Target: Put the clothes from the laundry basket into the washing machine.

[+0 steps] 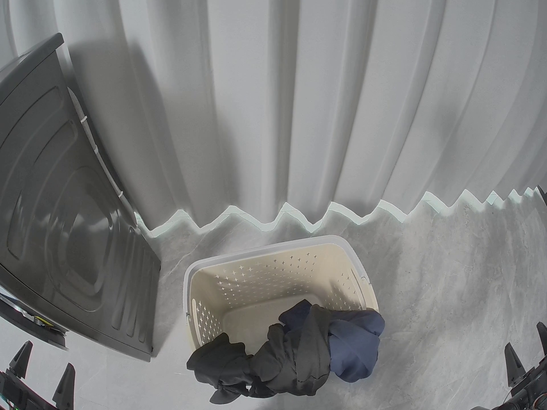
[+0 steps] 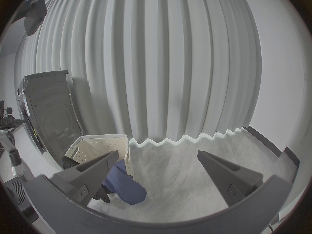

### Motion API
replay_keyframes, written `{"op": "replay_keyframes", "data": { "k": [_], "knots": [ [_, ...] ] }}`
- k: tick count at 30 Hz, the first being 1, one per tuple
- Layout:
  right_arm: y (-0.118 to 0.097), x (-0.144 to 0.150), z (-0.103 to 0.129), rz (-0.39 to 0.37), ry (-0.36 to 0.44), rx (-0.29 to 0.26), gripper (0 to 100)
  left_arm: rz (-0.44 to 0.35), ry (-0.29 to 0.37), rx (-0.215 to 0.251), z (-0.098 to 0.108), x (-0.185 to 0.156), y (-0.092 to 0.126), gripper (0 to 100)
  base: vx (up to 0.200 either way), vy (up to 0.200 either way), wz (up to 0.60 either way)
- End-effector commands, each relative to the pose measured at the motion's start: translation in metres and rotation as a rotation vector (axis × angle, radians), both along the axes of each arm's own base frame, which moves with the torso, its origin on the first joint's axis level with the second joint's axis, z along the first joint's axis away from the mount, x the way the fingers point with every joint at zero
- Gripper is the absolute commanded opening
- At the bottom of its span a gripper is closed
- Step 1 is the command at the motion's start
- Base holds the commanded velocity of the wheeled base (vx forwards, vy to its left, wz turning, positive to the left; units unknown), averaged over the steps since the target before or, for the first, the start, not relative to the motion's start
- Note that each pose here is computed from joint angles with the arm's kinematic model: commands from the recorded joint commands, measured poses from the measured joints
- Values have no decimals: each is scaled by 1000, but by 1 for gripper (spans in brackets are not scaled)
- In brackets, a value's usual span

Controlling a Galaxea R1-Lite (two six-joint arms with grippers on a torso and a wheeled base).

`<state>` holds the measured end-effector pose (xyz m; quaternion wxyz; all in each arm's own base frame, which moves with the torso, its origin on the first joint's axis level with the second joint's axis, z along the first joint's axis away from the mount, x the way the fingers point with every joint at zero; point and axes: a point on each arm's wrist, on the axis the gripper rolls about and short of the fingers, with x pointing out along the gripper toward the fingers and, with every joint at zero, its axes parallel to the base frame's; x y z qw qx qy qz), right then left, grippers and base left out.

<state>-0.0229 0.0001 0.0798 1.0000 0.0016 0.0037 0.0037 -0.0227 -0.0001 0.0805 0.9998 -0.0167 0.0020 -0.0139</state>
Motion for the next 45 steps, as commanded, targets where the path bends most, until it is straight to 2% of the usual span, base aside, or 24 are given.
{"op": "replay_keyframes", "data": {
  "k": [1,6,12,21,27,36,42,45],
  "knots": [
    [0,0,-4,0,0,0,100,-1,-2,0,-5,0,0,100,0,0,0],
    [0,0,-4,0,0,0,100,0,-2,0,-5,0,0,100,0,0,0],
    [0,0,-4,0,0,0,100,0,-2,1,-5,0,0,100,200,0,0],
    [0,0,-5,0,2,0,100,-1,-2,1,-5,0,0,100,0,0,0],
    [0,0,-4,0,0,0,100,0,-2,1,-5,0,0,100,200,0,0],
    [0,0,-4,0,0,0,100,0,-2,1,-5,0,0,100,0,0,0],
    [0,0,-4,0,0,0,100,-1,-2,1,-5,0,0,100,200,0,0],
    [0,0,-4,2,0,0,100,-1,-2,0,-5,0,0,100,0,0,0]
  ]
}}
